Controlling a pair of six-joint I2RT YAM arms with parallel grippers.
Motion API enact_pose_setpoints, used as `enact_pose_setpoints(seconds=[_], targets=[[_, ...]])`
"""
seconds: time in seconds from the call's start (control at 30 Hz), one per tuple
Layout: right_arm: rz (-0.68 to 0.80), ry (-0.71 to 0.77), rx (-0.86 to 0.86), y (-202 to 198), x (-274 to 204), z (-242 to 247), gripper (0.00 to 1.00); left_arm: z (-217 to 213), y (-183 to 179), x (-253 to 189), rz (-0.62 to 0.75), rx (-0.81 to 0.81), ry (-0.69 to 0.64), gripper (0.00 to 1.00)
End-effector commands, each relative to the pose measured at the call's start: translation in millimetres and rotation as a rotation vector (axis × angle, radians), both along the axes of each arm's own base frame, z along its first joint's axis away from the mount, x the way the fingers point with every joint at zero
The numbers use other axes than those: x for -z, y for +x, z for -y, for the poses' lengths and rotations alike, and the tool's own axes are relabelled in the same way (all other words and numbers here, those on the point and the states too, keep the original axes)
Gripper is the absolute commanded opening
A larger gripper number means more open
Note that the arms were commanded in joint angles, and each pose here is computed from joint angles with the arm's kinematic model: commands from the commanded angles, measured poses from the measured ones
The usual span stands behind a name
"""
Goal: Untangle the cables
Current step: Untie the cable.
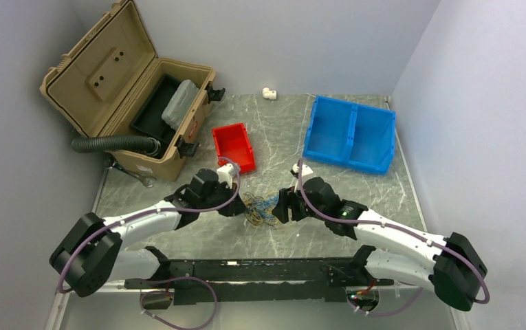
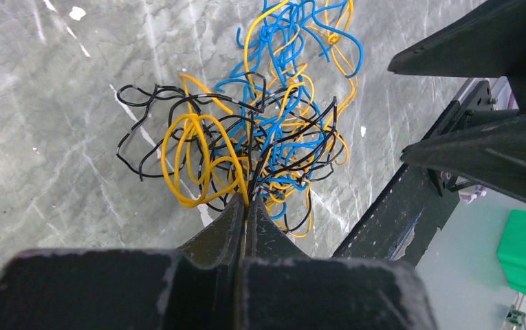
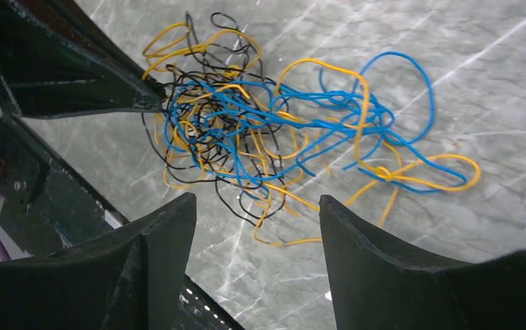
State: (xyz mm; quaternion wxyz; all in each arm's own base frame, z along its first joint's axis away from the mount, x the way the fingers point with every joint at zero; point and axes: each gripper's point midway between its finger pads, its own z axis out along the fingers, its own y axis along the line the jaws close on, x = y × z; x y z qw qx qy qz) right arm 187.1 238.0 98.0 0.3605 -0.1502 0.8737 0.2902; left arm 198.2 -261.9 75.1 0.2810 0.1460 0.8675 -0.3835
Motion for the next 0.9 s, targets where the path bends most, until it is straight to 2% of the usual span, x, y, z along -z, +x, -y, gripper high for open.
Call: enact_pose_setpoints(seconds=[0.0,0.17,0.47,0.63,0.7,0.77,0.8,0.87], targets=[[0.089,0.059,-0.087,8,-28,-25,0.7,18,4,-22,0.078,0.075,-0.06,0.0],[0.096,0.042,-0.178,8,-19,-40,0.76,23,2,-26,0.092,0.104,-0.067,0.0],[0.065,0.025,-0.193,13,0,-57,0.72,26,3,-30,0.105,0.111,-0.075,0.0],[0.046,-0.052,-0.18,13,22,-66,0.73,31,4,-26,0.091,0.116,-0.073,0.0],[0.038,-0.087,-0.136,17,33,-64,0.67,31,5,-26,0.088,0.114,-0.076,0.0],[0.03,-0.103,-0.091,21,40,-61,0.56,31,6,-27,0.091,0.107,-0.073,0.0],[0.03,-0.105,-0.068,23,42,-60,0.48,31,7,-27,0.092,0.103,-0.07,0.0],[0.034,-0.108,0.0,28,41,-52,0.23,28,9,-27,0.094,0.088,-0.058,0.0]])
